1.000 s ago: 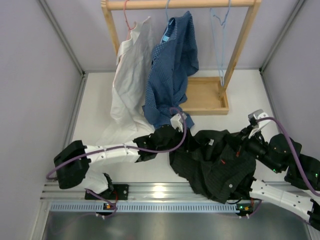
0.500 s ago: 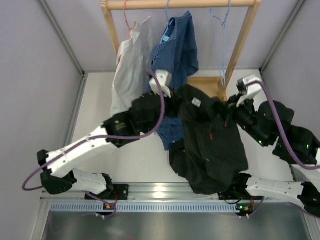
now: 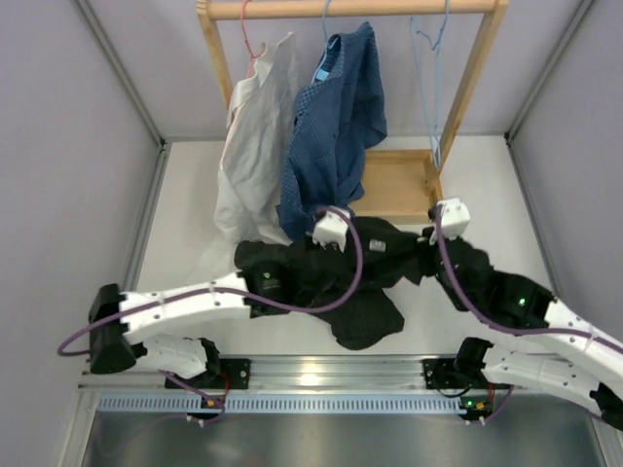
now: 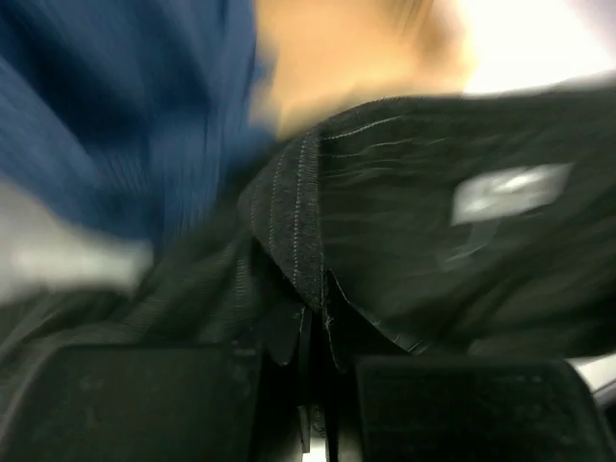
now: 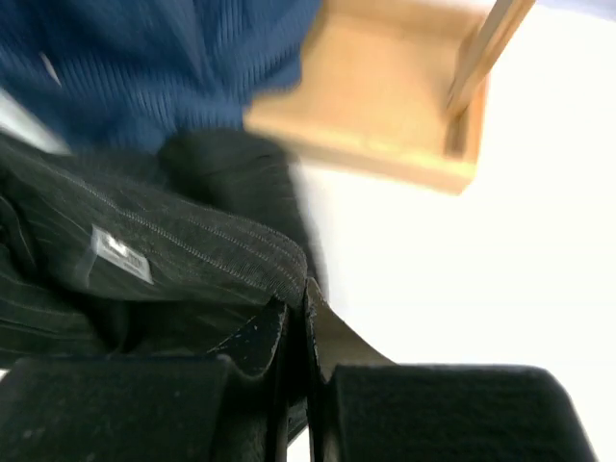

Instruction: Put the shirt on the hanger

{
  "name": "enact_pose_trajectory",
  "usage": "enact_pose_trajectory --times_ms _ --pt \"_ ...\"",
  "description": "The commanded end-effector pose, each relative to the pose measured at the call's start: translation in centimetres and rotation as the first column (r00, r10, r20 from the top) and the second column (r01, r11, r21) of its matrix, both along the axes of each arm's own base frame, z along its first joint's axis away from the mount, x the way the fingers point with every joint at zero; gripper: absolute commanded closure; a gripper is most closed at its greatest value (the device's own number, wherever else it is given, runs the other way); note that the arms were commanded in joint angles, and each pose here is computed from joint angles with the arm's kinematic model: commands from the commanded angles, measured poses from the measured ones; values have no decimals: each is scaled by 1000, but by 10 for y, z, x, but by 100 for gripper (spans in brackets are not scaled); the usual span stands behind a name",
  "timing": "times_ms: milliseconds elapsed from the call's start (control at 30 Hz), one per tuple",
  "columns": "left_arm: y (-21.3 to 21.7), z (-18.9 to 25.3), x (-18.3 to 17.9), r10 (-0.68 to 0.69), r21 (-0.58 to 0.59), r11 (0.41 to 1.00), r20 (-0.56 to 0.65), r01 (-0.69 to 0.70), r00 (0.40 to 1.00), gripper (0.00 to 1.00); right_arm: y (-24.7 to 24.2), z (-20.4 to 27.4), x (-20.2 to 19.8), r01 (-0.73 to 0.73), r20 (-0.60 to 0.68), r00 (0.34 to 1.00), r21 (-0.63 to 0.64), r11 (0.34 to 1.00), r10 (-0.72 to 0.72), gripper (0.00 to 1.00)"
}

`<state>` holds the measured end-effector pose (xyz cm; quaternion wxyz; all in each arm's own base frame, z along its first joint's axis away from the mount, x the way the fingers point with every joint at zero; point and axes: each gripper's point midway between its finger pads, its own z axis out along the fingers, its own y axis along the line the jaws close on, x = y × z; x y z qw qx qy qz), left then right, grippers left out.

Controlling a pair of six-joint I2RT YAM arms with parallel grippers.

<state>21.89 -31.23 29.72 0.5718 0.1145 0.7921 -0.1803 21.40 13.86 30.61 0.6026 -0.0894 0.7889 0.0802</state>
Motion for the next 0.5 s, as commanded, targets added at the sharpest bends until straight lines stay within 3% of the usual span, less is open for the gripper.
enact_pose_trajectory --times_ms 0,100,200,233,267,367,467 --pt "4 -68 -10 43 -11 999 -127 -44 991 100 -2 -74 -19 -13 -122 992 75 997 23 100" --pt "3 -84 -14 27 17 1000 -153 -25 988 100 9 -90 -37 -151 -113 979 149 977 168 98" --pt "0 -80 -16 -4 22 1000 -150 8 989 100 7 -68 -44 -195 -60 975 210 958 212 91" --pt "-2 -78 -18 -24 20 999 -152 28 988 100 7 -63 -45 -199 -55 975 212 957 215 83" --pt "-2 -76 -20 -37 23 999 -155 41 987 100 10 -58 -47 -225 -52 969 209 952 241 63" --pt "-7 -66 -28 -106 18 994 -164 110 981 100 37 -44 -57 -391 -56 913 153 908 403 32" --pt "-6 -60 -36 -166 49 983 -178 177 970 100 59 -36 -55 -490 -82 866 54 870 493 23"
